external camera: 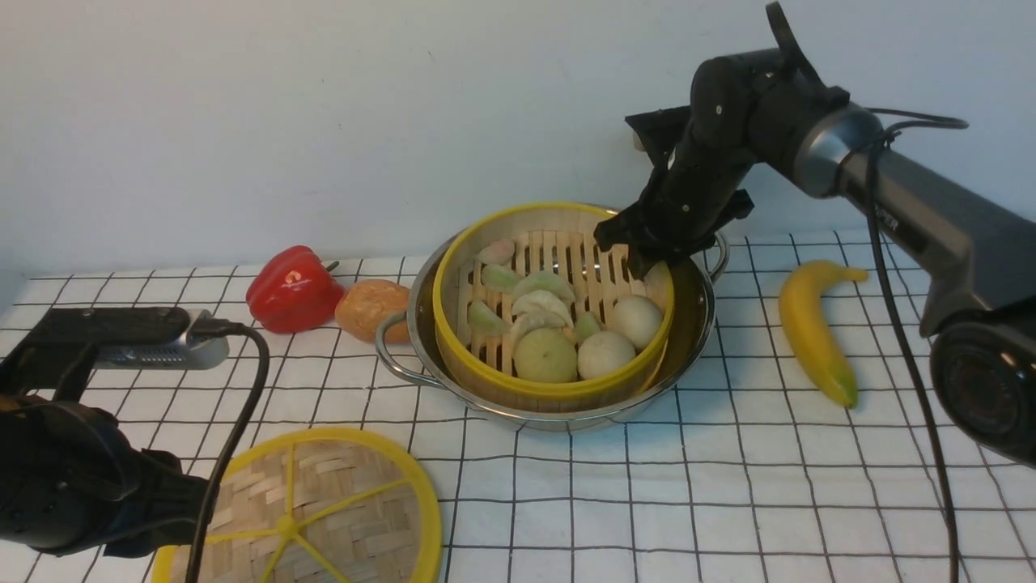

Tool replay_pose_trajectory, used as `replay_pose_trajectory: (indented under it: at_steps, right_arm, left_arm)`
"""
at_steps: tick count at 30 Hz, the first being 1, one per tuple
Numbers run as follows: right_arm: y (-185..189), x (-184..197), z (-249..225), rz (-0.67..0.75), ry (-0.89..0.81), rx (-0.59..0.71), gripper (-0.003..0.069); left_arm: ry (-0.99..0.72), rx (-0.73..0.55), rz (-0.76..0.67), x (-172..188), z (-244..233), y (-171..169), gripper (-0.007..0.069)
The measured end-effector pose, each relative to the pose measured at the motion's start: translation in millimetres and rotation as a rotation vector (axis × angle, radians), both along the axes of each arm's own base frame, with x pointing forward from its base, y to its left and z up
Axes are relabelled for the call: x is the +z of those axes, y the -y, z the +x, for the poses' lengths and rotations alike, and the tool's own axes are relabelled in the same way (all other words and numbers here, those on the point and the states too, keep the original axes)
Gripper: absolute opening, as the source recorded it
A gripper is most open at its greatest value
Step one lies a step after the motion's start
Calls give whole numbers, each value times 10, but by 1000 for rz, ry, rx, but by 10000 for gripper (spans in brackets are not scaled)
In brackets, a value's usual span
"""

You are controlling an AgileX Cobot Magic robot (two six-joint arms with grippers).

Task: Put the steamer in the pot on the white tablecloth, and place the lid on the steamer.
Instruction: 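Place the bamboo steamer basket of food into the steel pot with the right gripper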

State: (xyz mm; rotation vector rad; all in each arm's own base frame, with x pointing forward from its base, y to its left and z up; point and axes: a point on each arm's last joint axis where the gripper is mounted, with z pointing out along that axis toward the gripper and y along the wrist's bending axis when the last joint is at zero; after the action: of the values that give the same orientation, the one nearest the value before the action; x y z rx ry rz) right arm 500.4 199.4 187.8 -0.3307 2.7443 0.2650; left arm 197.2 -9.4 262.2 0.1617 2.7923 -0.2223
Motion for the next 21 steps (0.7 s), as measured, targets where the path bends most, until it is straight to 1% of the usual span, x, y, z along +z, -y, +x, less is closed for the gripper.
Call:
replay_pose_trajectory:
  at_steps: [4,7,13,16,18,19,20,21]
  right_arm:
    - [82,31,30,12,2,-32,245]
    - [154,85,48,31,3,-60,223]
    - [154,93,47,49,-3,-60,189]
    - [148,96,47,65,-6,-56,192]
    - [149,107,46,67,-2,-41,216]
    - [149,107,46,67,-2,-41,216]
    - [152,137,43,69,3,-39,238]
    - [151,145,41,71,4,-39,244]
  left_arm:
    - [0,0,0,0,0,0,243]
    - [0,0,0,0,0,0,243]
    - [0,0,0,0,0,0,243]
    - [0,0,-1,0,0,1,243]
    - [0,0,-1,0,0,1,243]
    - [0,0,-1,0,0,1,243]
    - [0,0,-1,0,0,1,243]
    - [0,0,-1,0,0,1,243]
